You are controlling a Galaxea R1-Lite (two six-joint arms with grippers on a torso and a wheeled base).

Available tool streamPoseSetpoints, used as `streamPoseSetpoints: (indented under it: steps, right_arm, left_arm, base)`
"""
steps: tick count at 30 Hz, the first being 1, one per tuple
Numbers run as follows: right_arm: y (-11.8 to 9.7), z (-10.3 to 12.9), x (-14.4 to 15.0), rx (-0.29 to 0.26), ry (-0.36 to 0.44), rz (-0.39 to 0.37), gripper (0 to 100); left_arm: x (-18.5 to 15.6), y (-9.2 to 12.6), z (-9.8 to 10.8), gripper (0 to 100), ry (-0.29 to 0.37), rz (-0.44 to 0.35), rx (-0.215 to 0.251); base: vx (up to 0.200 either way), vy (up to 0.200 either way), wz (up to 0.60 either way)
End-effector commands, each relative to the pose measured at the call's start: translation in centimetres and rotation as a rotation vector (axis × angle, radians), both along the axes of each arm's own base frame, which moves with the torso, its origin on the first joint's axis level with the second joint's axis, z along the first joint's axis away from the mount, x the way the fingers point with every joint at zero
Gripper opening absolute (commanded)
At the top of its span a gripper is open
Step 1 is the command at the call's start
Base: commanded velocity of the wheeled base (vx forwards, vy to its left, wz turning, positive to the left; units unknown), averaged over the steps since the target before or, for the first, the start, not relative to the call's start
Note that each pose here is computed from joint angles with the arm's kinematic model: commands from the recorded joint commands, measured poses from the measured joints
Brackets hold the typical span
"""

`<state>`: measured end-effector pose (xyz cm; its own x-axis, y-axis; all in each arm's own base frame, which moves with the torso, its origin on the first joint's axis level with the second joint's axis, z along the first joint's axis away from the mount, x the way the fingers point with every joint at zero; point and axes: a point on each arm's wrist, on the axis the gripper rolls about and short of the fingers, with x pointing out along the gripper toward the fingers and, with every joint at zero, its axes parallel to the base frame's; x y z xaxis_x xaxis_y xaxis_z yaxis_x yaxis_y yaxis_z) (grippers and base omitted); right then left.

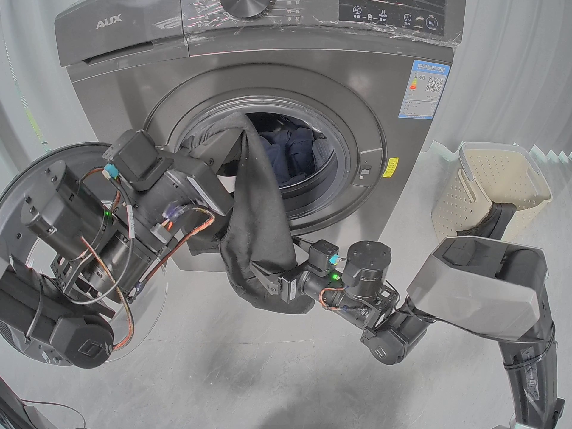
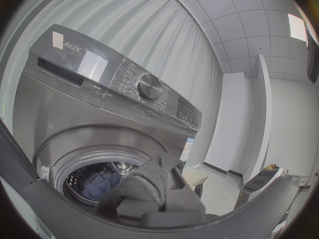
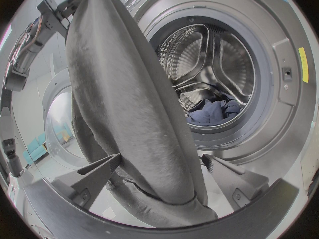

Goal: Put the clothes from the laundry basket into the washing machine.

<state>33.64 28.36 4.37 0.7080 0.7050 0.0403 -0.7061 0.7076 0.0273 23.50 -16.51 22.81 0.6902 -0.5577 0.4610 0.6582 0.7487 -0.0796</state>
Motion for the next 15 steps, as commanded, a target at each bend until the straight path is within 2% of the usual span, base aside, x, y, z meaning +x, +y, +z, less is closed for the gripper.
streamPoseSetpoints:
  steps: [1,8,13,14,15]
  right_arm:
    - [1.3,-1.8,1.2,-0.005,0.0,0.007,100]
    - [2.4,-1.8,2.9,0.037,-0.049,-0.003,100]
    - [2.3,-1.3,3.3,0.057,-0.07,-0.015,100]
    - [2.3,-1.3,3.3,0.059,-0.07,-0.015,0]
    - [2.1,-0.9,3.3,0.063,-0.075,-0.018,0]
  left_arm:
    - [-0.5,-0.1,0.4,0,-0.011,-0.014,-0.008]
    - [-0.5,0.0,0.5,0,-0.014,-0.014,-0.01]
    - [-0.5,0.0,0.5,0,-0.012,-0.013,-0.012]
    - [-0.4,0.0,0.5,0,-0.012,-0.011,-0.012]
    - [-0.3,0.2,0.4,0,-0.008,-0.005,-0.009]
  base:
    - [0.0,0.0,0.0]
    - [0.0,0.0,0.0]
    - [0.0,0.0,0.0]
    - [0.0,0.0,0.0]
    - [0.0,0.0,0.0]
